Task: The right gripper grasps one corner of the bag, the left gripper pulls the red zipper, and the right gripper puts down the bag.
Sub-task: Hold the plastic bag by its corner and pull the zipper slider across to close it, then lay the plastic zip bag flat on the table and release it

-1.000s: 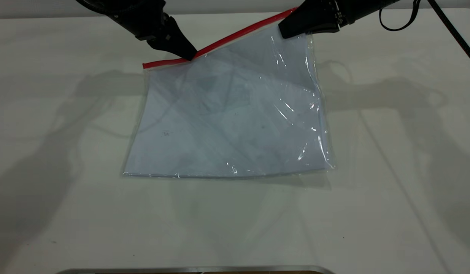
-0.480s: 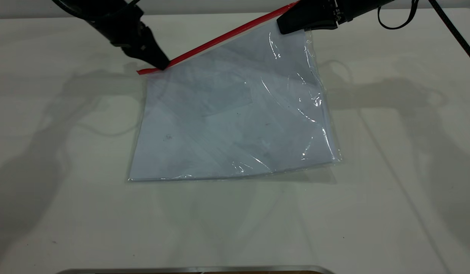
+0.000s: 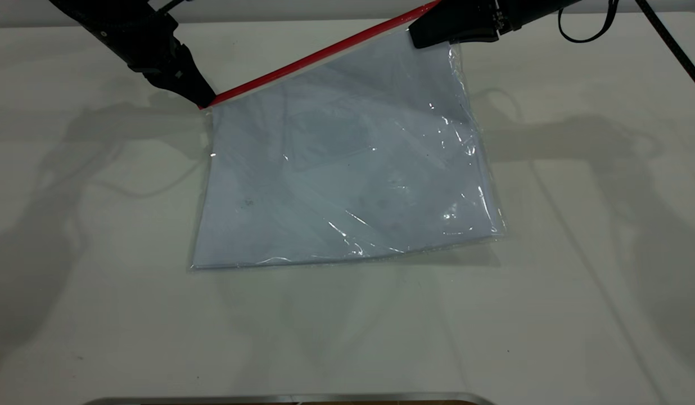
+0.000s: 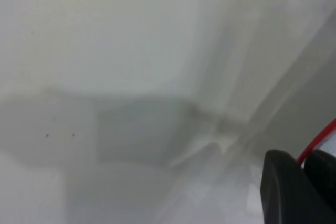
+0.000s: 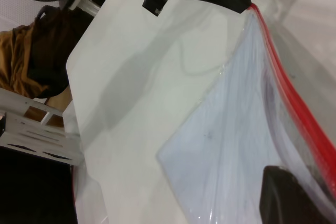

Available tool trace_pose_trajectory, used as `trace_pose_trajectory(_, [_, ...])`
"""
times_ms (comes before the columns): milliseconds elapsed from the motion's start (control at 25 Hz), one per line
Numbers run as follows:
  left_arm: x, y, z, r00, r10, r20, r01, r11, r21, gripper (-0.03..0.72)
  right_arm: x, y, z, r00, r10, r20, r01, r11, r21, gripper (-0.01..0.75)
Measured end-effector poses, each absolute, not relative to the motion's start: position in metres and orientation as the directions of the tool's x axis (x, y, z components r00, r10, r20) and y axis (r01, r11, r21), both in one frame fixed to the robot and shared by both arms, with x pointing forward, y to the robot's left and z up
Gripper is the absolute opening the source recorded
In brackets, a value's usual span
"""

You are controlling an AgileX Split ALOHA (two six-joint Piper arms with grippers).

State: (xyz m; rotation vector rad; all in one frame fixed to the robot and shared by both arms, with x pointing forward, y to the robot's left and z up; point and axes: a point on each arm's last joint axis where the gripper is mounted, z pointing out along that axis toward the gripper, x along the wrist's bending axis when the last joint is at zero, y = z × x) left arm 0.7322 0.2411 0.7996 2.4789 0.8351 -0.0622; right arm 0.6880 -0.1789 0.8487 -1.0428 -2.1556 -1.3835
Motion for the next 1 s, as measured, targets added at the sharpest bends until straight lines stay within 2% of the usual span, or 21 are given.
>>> trace_pose_trajectory(200, [0.734,0.240,0.804,0.770,0.595,-0.230,0.624,-0.626,0.468,0.136,0.689,-0.180,0.848,-0.683,0.386,0.620,0.726,0.257,0.638,0.038])
trace_pose_trajectory(320, [0.740,0.240,0.826,0.731,0.638,-0.240,0.654,-0.555,0.514,0.229,0.694,-0.183,0.842,-0.684,0.463,0.563,0.715,0.276,0.642,0.066])
trace_pose_trajectory(400, [0.743,0.238,0.852,0.724,0.648,-0.236,0.645,-0.516,0.563,0.300,0.697,-0.184,0.836,-0.679,0.533,0.505,0.711,0.307,0.633,0.113])
trace_pose_trajectory(560, [0.744,0.232,0.920,0.739,0.637,-0.219,0.591,-0.456,0.666,0.394,0.704,-0.193,0.821,-0.653,0.688,0.315,0.709,0.411,0.573,0.299])
trace_pose_trajectory(640, [0.738,0.225,0.952,0.761,0.613,-0.211,0.554,-0.446,0.704,0.405,0.707,-0.201,0.815,-0.632,0.749,0.200,0.713,0.459,0.531,0.394])
trace_pose_trajectory(720, [0.730,0.217,0.983,0.790,0.582,-0.191,0.510,-0.452,0.732,0.407,0.711,-0.212,0.813,-0.554,0.822,0.133,0.756,0.430,0.493,0.443])
trace_pose_trajectory(840, [0.714,0.204,1.024,0.831,0.530,-0.168,0.452,-0.468,0.759,0.407,0.709,-0.223,0.825,-0.481,0.873,0.081,0.811,0.408,0.419,0.459])
trace_pose_trajectory(1000, [0.690,0.195,1.080,0.842,0.517,-0.153,0.417,-0.445,0.793,0.407,0.697,-0.235,0.870,-0.397,0.917,0.033,0.884,0.372,0.283,0.451])
